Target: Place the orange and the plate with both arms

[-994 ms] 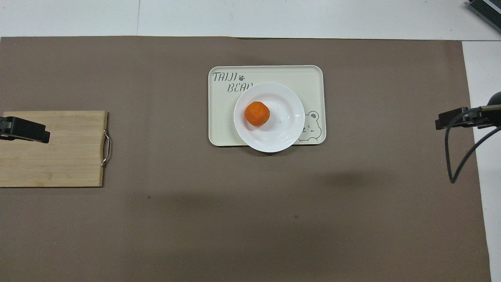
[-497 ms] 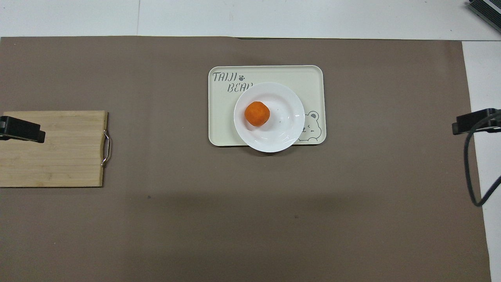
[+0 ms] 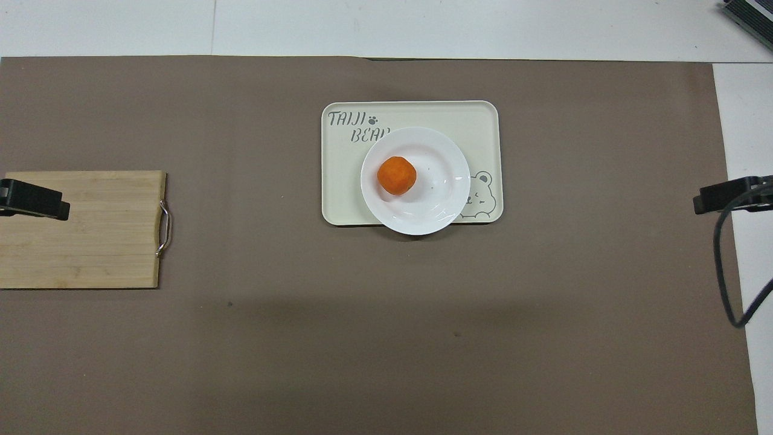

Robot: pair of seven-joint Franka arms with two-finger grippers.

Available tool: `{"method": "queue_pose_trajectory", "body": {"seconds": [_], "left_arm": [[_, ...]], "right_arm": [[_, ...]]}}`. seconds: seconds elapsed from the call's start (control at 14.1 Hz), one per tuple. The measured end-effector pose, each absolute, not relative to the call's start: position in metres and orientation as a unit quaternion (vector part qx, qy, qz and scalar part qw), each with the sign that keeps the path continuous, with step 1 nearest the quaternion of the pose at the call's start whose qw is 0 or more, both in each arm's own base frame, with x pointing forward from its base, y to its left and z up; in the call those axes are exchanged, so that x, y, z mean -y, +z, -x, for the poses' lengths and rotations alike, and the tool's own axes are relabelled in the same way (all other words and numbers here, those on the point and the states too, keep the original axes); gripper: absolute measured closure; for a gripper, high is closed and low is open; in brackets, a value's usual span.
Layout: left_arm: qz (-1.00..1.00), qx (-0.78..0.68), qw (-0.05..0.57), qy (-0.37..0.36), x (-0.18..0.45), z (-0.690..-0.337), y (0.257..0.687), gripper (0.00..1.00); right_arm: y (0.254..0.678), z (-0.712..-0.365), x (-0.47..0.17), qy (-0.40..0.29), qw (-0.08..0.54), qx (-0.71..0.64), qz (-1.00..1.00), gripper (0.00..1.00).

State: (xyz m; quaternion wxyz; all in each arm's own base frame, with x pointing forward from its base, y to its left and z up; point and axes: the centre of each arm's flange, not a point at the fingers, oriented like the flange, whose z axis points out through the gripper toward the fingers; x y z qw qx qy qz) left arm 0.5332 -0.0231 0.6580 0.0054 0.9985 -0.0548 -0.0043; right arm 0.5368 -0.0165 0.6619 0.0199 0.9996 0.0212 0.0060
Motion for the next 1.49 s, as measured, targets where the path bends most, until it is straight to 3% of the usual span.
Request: {"method": "queue_pose_trajectory", "body": {"seconds": [1.49], "left_arm": [[-0.998,0.055,0.005,-0.004,0.023,-0.533,0.658,0.0]], "right_arm": [[0.659,-0.527,0.033,0.004,0.014,-0.018,-1.0,0.0]]}}
